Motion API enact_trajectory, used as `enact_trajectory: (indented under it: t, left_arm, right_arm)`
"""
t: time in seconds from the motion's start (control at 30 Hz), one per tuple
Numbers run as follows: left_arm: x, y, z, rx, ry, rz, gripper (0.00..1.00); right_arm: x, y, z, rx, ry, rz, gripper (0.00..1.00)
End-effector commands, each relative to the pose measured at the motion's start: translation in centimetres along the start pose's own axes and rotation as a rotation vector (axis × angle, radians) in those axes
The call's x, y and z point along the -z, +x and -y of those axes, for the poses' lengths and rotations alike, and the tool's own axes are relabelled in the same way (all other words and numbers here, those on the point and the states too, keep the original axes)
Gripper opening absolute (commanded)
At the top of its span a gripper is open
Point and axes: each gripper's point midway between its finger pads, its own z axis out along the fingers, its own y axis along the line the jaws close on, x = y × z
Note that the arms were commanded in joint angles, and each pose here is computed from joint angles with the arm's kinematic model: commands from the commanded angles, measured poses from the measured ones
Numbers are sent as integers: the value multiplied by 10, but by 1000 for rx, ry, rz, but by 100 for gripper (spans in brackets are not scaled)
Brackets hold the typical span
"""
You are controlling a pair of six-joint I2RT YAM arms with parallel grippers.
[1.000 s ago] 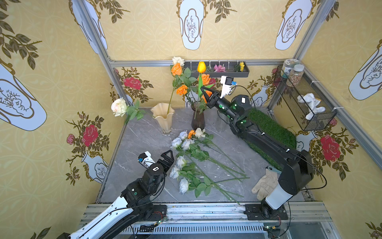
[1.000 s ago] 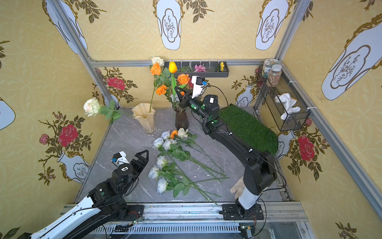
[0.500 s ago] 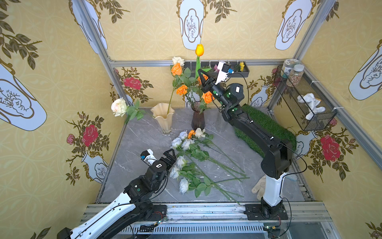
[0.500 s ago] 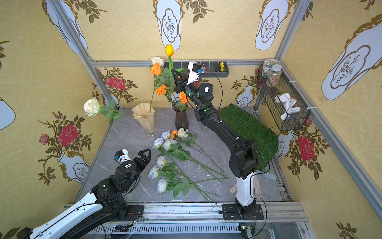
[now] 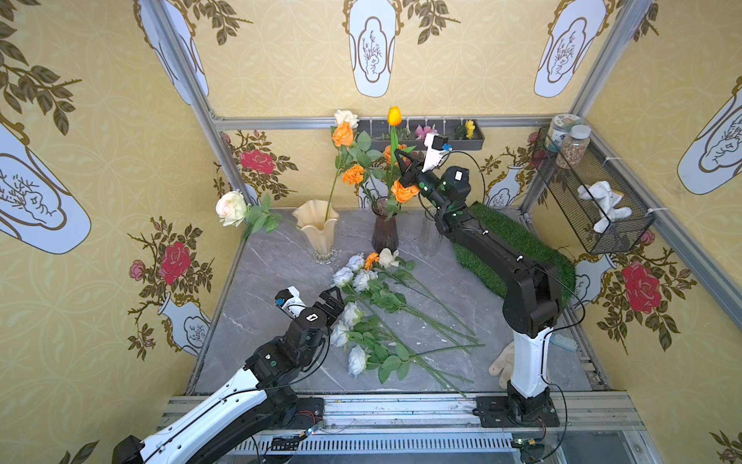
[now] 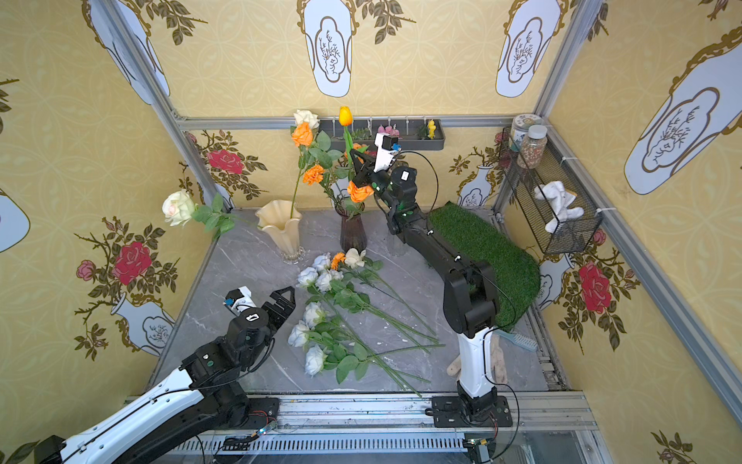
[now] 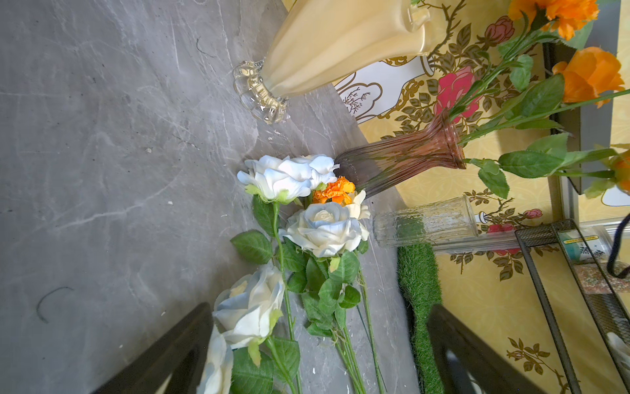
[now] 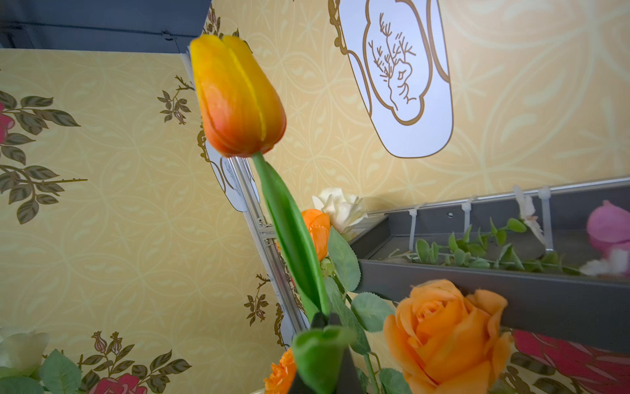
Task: Arrange the flowers in different vases according to their colors
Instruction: Insert the flower into the vase.
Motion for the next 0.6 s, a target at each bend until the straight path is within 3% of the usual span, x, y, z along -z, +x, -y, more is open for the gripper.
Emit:
enact_trajectory:
  t: [0.0,0.1,0.13,0.2,0.27,0.3,0.57]
  left_arm:
    - [-1,-3,4,-1,10,13,100]
    - [-1,-3,4,-2,8,13,100]
    - [-1,-3,5,-1,8,13,100]
    - [-1,-3,5,-1,8,13,100]
    - [-1,-2,5,-2,8,11,100]
    - [-1,-2,5,-4,6,11,100]
    - [0,-2,4,1,13,10,100]
  right_arm:
    - [3,-1,-9,-11,-51,27,0]
    - [6,11,-9,-24,-51,-7,0]
    - [7,13,-9,-24,-51,-20,14]
    - [10,14,-9,-20,-43,-32,57]
    - [16,11,-9,-6,-27,-30,84]
    - [19,7,-11,6,-22,-25,91]
    - [36,-33,-18,47,13,-59,96]
